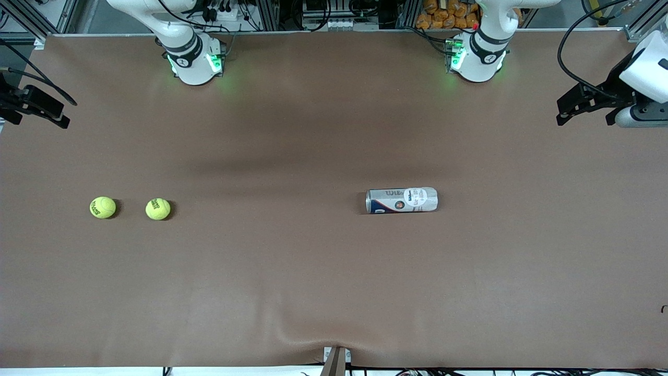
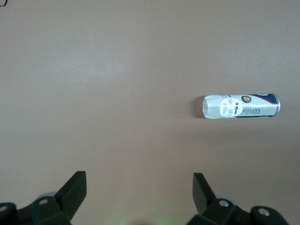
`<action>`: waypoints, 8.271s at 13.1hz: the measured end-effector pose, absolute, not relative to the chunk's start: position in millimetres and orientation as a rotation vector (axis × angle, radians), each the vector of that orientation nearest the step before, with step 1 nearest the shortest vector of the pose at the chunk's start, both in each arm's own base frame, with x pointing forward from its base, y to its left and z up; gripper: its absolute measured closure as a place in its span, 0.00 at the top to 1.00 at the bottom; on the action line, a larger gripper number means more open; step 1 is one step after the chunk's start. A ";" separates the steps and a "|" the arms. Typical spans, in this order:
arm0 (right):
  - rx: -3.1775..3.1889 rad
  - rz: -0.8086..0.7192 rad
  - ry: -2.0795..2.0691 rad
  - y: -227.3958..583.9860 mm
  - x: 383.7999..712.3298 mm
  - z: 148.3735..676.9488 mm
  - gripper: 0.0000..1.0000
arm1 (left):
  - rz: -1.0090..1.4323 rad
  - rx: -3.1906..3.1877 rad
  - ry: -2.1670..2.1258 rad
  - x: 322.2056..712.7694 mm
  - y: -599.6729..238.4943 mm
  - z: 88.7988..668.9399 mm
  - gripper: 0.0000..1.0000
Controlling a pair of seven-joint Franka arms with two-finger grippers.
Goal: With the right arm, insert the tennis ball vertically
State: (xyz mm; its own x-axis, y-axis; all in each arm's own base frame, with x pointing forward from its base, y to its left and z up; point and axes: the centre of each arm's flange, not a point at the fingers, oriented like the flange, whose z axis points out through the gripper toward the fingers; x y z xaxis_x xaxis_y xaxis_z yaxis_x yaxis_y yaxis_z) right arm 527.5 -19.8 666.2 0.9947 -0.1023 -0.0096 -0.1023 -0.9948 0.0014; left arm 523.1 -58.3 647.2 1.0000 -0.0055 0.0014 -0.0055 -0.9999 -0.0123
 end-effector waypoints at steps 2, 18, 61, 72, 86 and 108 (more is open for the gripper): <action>3.136 -0.016 -0.162 -20.4 527.7 665.8 1.00 | 0.007 -3.129 0.006 523.1 -58.0 646.3 1.00; 3.135 -0.021 -0.168 -22.3 528.3 664.7 1.00 | 0.003 -3.131 -0.032 533.1 -46.4 647.9 1.00; 3.134 -0.070 -0.171 -22.9 525.3 661.9 1.00 | 0.308 -2.970 0.416 542.5 -208.0 539.6 1.00; 3.133 -0.075 -0.185 -27.6 526.4 659.9 1.00 | 0.458 -2.563 1.038 528.1 -348.8 372.7 1.00; 3.133 -0.093 -0.186 -28.1 525.2 658.9 1.00 | 0.617 -2.061 1.752 534.7 -365.8 281.1 1.00; 3.129 -0.191 -0.188 -28.4 518.0 654.1 1.00 | 0.576 -1.963 1.871 543.9 -370.8 198.8 1.00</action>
